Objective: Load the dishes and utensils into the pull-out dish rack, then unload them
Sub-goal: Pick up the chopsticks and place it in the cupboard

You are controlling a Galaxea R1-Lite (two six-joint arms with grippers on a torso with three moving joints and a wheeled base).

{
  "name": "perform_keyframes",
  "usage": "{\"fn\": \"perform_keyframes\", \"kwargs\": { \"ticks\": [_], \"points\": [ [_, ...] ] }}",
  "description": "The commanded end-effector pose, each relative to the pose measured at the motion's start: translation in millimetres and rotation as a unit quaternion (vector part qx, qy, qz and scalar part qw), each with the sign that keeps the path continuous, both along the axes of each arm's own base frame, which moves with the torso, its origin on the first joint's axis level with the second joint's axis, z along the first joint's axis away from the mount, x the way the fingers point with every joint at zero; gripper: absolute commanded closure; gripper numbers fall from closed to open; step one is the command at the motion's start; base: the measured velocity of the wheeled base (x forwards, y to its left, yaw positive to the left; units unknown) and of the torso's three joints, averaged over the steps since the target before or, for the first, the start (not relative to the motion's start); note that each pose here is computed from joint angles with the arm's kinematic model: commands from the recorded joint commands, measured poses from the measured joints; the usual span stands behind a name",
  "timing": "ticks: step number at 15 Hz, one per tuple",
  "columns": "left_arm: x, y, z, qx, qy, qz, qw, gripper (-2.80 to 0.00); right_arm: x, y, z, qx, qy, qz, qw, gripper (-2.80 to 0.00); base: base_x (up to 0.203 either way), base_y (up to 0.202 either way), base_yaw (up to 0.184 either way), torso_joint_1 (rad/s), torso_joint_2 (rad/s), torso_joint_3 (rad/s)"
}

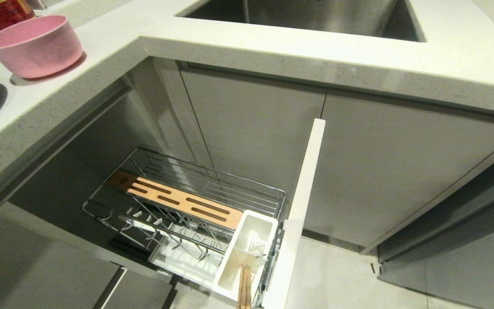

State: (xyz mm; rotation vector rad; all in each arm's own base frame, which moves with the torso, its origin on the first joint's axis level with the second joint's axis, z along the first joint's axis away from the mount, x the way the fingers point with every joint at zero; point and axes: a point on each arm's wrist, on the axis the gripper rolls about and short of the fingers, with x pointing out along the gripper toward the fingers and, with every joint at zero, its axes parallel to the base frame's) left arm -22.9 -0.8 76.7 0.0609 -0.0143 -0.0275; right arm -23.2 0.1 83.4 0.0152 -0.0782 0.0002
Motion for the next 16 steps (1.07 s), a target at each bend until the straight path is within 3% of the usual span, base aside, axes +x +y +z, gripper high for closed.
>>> {"fn": "perform_keyframes", "kwargs": {
  "ticks": [1,7,9,13,16],
  "points": [
    [1,0,-3,0.000,0.005,0.000,1.0000,0.00,2,0,-7,0.000,0.012,0.000,1.000,0.00,0.000,0.000,0.000,0.000,0.00,-0.193],
    [1,0,-3,0.000,0.005,0.000,1.0000,0.00,2,0,-7,0.000,0.012,0.000,1.000,0.00,0.000,0.000,0.000,0.005,0.00,-0.063],
    [0,0,0,0.027,-0.002,0.001,0.9996,0.00,2,0,-7,0.000,0.012,0.000,1.000,0.00,0.000,0.000,0.000,0.000,0.00,0.000],
    [-34,0,76,0.034,-0.105,0.003,0.9939,0.00,2,0,-7,0.000,0.012,0.000,1.000,0.00,0.000,0.000,0.000,0.000,0.00,0.000],
    [-68,-1,150,0.035,-0.146,0.005,0.9886,0.00,2,0,-7,0.000,0.012,0.000,1.000,0.00,0.000,0.000,0.000,0.000,0.00,0.000]
  ]
}}
